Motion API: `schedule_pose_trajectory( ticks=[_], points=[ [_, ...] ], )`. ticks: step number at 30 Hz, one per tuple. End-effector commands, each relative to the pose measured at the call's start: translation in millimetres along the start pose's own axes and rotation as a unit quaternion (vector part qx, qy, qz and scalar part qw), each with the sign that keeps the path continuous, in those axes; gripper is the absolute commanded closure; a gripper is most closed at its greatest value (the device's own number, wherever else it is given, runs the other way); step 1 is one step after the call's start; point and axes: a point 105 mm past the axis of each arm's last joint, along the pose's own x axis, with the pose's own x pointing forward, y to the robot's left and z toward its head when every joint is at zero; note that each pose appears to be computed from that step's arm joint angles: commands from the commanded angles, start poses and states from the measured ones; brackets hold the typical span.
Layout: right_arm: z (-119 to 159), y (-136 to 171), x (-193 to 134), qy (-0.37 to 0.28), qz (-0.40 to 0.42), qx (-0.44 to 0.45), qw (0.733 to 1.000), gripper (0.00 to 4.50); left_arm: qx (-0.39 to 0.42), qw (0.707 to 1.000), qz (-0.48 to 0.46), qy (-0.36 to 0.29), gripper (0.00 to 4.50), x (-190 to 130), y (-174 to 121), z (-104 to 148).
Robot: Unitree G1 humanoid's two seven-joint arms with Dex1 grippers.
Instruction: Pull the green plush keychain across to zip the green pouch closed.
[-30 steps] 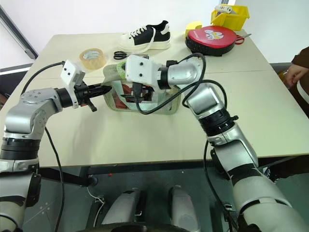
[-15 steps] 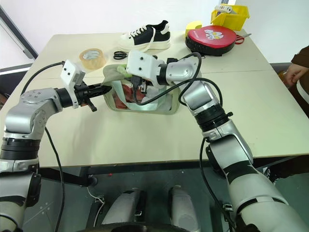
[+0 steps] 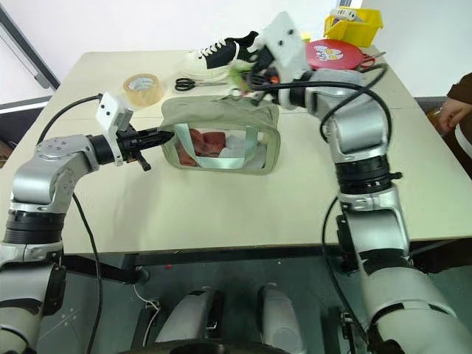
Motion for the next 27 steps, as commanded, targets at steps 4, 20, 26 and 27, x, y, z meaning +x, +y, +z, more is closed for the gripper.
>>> schedule_pose_trajectory(
  ticks=[4,20,26,27],
  points=[
    [-29,-44,-40,0.023,-0.146,-0.025,0.989,4.48,0.012,1.000,0.003,0.003,4.50,0,2,4],
    [-144,52,-14,0.092,-0.170,0.245,0.950,4.48,0.012,1.000,-0.007,0.004,4.50,5,2,9],
    [-152,46,-21,0.111,-0.160,0.218,0.956,4.48,0.010,1.000,-0.008,0.006,4.50,4,2,6],
    [-145,40,-23,0.100,-0.157,0.215,0.959,4.48,0.009,1.000,-0.007,0.007,4.50,4,1,5]
  ],
)
